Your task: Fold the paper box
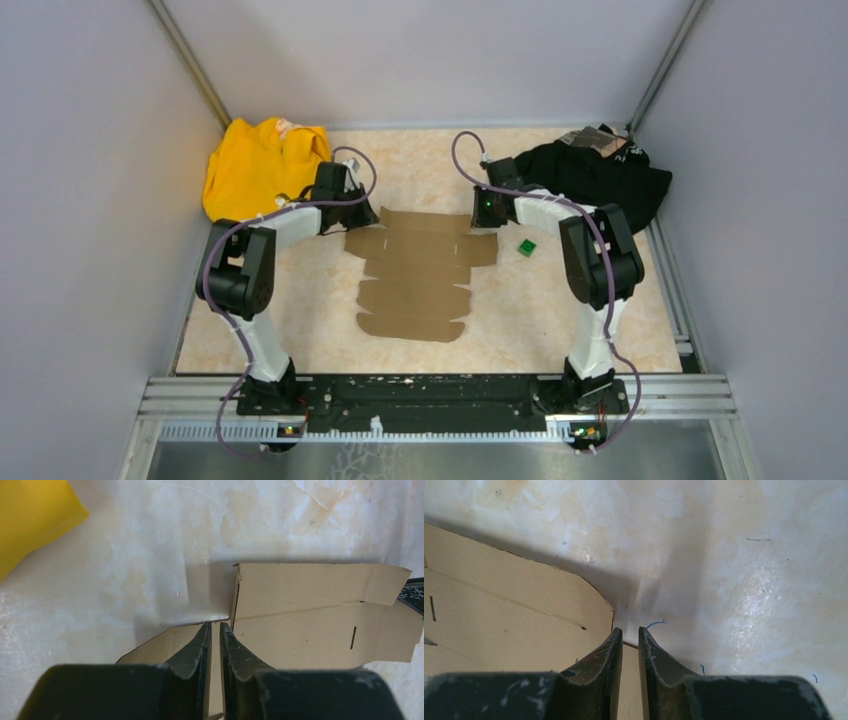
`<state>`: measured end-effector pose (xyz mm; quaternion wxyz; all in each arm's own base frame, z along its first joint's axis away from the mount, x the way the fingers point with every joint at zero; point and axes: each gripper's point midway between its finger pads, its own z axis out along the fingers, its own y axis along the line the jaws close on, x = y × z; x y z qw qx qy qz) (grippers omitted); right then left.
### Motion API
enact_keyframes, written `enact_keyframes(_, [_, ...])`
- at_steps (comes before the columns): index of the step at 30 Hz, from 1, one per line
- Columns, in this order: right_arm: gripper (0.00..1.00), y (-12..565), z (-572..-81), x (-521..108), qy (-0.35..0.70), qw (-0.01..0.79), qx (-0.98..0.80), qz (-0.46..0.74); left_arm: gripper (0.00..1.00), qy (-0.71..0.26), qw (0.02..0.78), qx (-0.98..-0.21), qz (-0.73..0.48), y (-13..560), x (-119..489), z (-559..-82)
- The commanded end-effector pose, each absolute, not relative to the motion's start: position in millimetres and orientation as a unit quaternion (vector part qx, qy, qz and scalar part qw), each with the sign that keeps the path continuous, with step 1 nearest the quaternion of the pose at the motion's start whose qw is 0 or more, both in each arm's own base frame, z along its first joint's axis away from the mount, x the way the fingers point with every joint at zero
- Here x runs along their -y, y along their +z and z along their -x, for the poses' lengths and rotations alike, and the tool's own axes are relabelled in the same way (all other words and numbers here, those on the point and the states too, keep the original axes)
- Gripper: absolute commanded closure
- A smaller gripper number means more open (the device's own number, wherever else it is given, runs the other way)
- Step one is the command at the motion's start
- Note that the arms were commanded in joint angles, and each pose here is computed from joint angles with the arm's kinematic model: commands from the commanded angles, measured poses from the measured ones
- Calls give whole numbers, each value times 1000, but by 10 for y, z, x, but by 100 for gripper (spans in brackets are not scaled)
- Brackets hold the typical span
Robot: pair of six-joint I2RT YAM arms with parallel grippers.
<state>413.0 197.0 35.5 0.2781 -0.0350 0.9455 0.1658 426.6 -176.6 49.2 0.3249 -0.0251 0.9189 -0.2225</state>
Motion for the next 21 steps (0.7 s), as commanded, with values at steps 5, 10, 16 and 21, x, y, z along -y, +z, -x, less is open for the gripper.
enact_keyframes(5, [82, 863, -4296, -2243, 200, 336, -919, 52, 84, -244, 342, -907, 13, 715, 1940, -4321])
enact_keyframes(10, [82, 914, -4313, -2321, 202, 339, -917, 57, 84, -245, 342, -907, 10, 729, 1982, -4330])
enact_keyframes(16, [82, 942, -4338, -2447, 205, 338, -916, 65, 85, -248, 338, -908, 6, 699, 2050, -4326])
enact_keyframes(21, [82, 926, -4374, -2523, 206, 335, -917, 70, 85, -248, 336, -909, 3, 676, 2094, -4336])
